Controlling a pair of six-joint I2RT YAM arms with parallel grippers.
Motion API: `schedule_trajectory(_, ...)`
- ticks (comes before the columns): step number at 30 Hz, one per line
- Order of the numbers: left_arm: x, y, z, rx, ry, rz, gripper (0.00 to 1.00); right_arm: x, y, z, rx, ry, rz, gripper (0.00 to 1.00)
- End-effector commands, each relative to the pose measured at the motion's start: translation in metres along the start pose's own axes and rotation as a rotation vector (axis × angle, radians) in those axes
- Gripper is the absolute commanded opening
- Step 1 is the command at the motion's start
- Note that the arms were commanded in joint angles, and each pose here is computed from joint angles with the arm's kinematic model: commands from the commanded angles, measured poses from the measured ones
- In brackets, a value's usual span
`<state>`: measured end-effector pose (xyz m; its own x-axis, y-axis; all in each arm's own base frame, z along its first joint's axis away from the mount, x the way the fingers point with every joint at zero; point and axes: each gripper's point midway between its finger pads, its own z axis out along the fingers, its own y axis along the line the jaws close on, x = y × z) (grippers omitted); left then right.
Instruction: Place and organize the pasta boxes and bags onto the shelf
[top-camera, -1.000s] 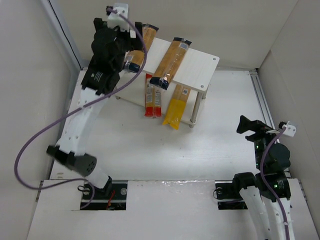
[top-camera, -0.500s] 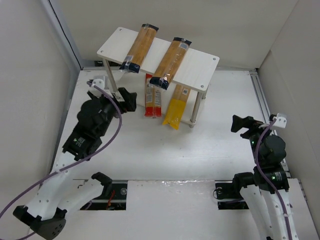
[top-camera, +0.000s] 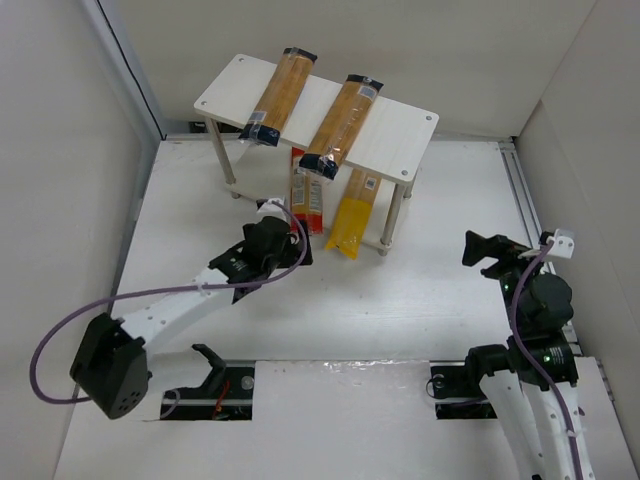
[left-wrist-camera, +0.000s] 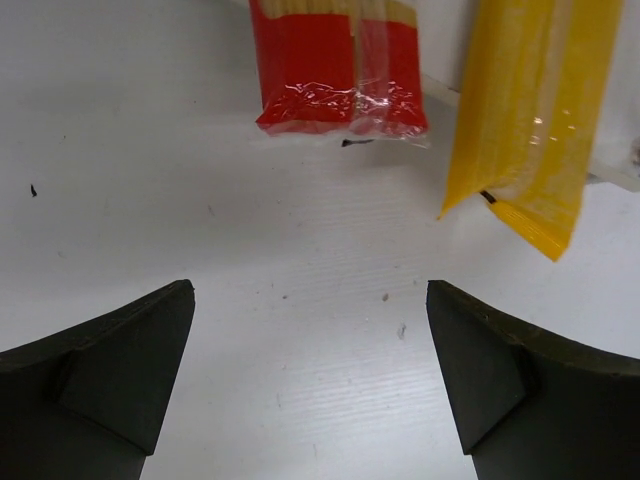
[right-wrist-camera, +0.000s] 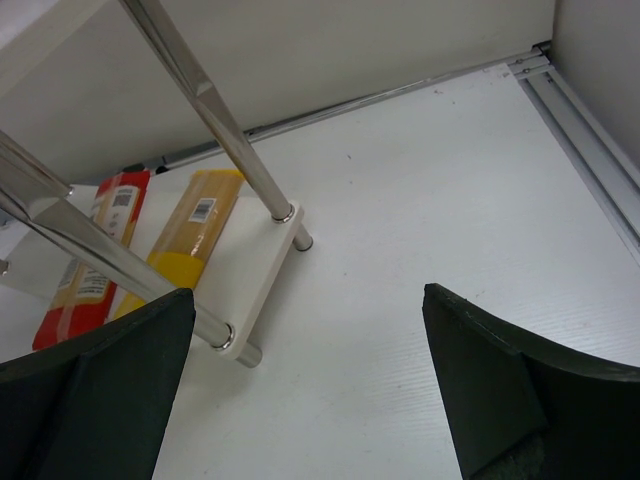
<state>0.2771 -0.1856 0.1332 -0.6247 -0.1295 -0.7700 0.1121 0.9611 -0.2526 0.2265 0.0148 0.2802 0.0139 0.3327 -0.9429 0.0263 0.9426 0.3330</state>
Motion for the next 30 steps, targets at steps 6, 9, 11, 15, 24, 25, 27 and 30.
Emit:
schedule_trajectory(6,-0.008,-0.003,0.063,-0.167,0.001,0.004,1.00,-0.012,0.003,0.002,-0.005,-0.045,0.008,1.00)
schedule_trajectory(9,0.000,0.015,0.080,-0.297,0.044,0.010,1.00,-0.012,0.001,0.002,0.005,-0.049,0.008,1.00)
schedule_trajectory(11,-0.001,0.024,0.087,-0.335,0.053,-0.008,1.00,-0.010,0.000,0.002,0.008,-0.040,0.007,1.00)
schedule_trajectory(15,-0.013,0.043,0.097,-0.393,0.026,-0.060,1.00,-0.011,-0.001,0.002,0.017,-0.043,0.007,1.00)
schedule_trajectory(24,-0.046,0.102,0.103,-0.550,-0.017,-0.137,1.00,-0.011,-0.003,0.002,0.026,-0.046,0.007,1.00)
schedule_trajectory(25,-0.047,0.109,0.101,-0.578,-0.024,-0.149,1.00,-0.009,-0.004,0.002,0.029,-0.038,0.005,1.00)
schedule_trajectory(27,-0.052,0.118,0.096,-0.607,-0.040,-0.155,1.00,-0.010,-0.005,0.002,0.037,-0.041,0.015,1.00)
schedule_trajectory(30,-0.056,0.122,0.089,-0.610,-0.036,-0.166,1.00,-0.010,-0.005,0.002,0.037,-0.041,0.015,1.00)
